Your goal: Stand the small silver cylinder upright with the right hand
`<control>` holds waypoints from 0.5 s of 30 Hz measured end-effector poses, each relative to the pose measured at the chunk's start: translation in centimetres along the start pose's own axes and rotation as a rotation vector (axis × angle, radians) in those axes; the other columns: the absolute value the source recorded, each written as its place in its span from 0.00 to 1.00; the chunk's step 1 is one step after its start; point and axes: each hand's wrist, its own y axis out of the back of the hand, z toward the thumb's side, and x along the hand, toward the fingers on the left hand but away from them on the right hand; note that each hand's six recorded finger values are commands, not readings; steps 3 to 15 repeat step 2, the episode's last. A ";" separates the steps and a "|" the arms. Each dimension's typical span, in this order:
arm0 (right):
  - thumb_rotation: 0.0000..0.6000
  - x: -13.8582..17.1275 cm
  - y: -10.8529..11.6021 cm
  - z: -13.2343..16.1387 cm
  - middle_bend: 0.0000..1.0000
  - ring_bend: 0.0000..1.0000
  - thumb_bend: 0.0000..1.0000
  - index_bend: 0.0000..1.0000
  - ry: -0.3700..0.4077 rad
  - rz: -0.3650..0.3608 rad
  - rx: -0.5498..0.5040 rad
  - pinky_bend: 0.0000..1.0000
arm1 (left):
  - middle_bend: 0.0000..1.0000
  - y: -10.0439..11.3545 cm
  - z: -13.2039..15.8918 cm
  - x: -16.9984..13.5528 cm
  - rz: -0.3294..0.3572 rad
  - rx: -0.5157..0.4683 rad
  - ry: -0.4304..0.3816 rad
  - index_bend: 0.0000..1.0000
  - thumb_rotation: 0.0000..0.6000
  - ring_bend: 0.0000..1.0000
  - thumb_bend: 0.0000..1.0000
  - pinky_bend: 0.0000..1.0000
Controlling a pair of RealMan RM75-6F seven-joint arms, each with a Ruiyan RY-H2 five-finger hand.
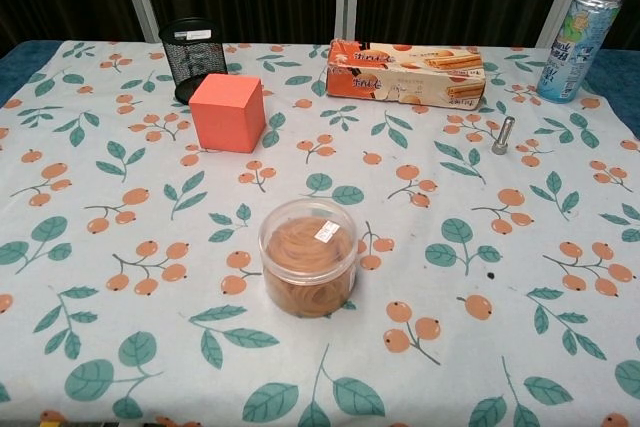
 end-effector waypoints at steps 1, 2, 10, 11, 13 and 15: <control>1.00 0.7 0.2 -0.4 0.10 0.00 0.13 0.13 -0.008 -0.010 -0.028 0.00 | 0.07 0.0 0.1 0.0 0.000 0.000 0.000 0.14 1.00 0.00 0.07 0.00; 1.00 1.1 0.3 -0.6 0.10 0.00 0.13 0.13 -0.011 -0.018 -0.047 0.00 | 0.07 0.1 0.1 0.0 0.000 -0.003 -0.001 0.14 1.00 0.00 0.07 0.00; 1.00 1.1 0.3 -0.6 0.10 0.00 0.13 0.13 -0.011 -0.018 -0.047 0.00 | 0.07 0.1 0.1 0.0 0.000 -0.003 -0.001 0.14 1.00 0.00 0.07 0.00; 1.00 1.1 0.3 -0.6 0.10 0.00 0.13 0.13 -0.011 -0.018 -0.047 0.00 | 0.07 0.1 0.1 0.0 0.000 -0.003 -0.001 0.14 1.00 0.00 0.07 0.00; 1.00 1.1 0.3 -0.6 0.10 0.00 0.13 0.13 -0.011 -0.018 -0.047 0.00 | 0.07 0.1 0.1 0.0 0.000 -0.003 -0.001 0.14 1.00 0.00 0.07 0.00; 1.00 1.1 0.3 -0.6 0.10 0.00 0.13 0.13 -0.011 -0.018 -0.047 0.00 | 0.07 0.1 0.1 0.0 0.000 -0.003 -0.001 0.14 1.00 0.00 0.07 0.00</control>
